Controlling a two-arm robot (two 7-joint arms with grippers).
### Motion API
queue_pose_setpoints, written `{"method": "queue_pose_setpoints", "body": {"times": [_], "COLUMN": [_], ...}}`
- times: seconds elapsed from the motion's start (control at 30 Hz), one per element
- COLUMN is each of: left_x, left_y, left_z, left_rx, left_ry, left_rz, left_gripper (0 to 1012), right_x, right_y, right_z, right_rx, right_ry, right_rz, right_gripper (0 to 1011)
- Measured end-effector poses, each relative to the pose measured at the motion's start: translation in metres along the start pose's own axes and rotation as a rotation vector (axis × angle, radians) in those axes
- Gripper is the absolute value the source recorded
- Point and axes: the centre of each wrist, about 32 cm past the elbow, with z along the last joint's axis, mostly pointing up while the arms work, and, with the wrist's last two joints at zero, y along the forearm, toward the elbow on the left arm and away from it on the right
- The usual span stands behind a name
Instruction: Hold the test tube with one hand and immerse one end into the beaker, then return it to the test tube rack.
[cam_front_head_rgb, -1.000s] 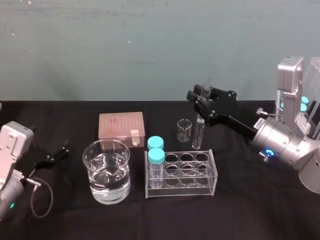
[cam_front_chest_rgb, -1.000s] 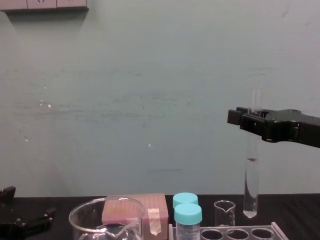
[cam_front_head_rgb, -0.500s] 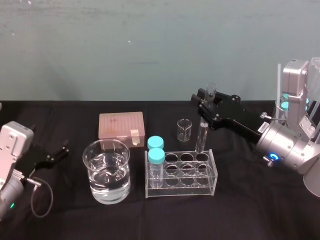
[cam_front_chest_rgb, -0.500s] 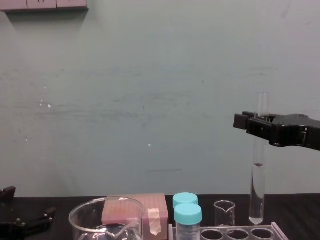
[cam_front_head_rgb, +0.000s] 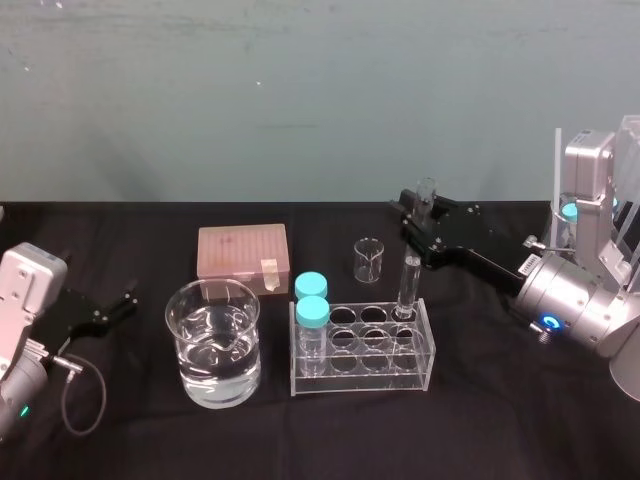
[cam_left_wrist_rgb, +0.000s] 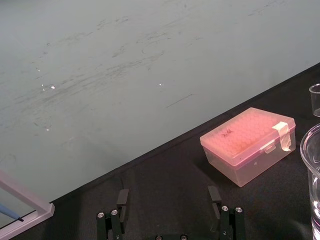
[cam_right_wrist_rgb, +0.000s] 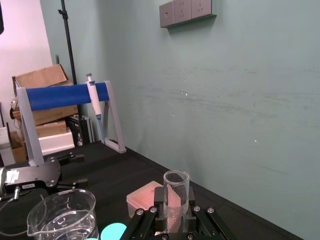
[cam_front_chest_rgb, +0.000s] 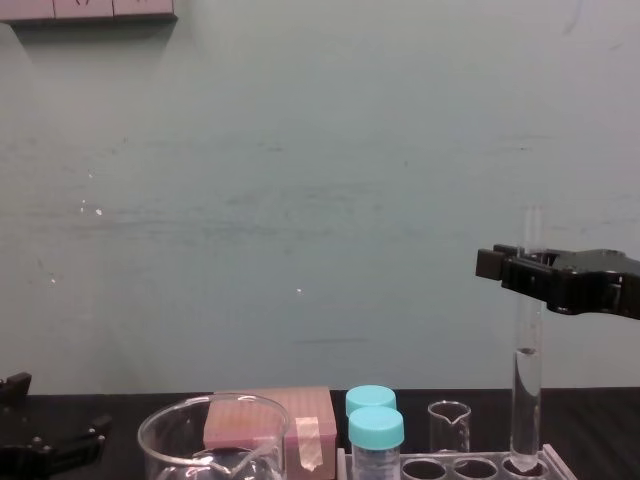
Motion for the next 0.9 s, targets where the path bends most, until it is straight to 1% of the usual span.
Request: {"method": "queue_pose_setpoints", "body": {"times": [0.2,0.5,0.9], "left_x": [0.0000,0.0000,0.0000], "left_y": [0.000,0.000,0.000], "left_z": [0.000,0.000,0.000], "left_rx": [0.000,0.000,0.000], "left_ry": [0.000,0.000,0.000], "left_rz": [0.000,0.000,0.000], "left_gripper": [1000,1000,1000], "right_x": [0.0008,0.0022,0.0033], "right_y": [0.000,0.002,0.004], "right_z": [-0.003,-0.015,-0.022], "right_rx": [-0.011,-0.051,-0.078], "right_ry": [0.005,0.011,0.017], "right_rz": [-0.005,-0.013,-0.019], "right_gripper": [241,241,241]}}
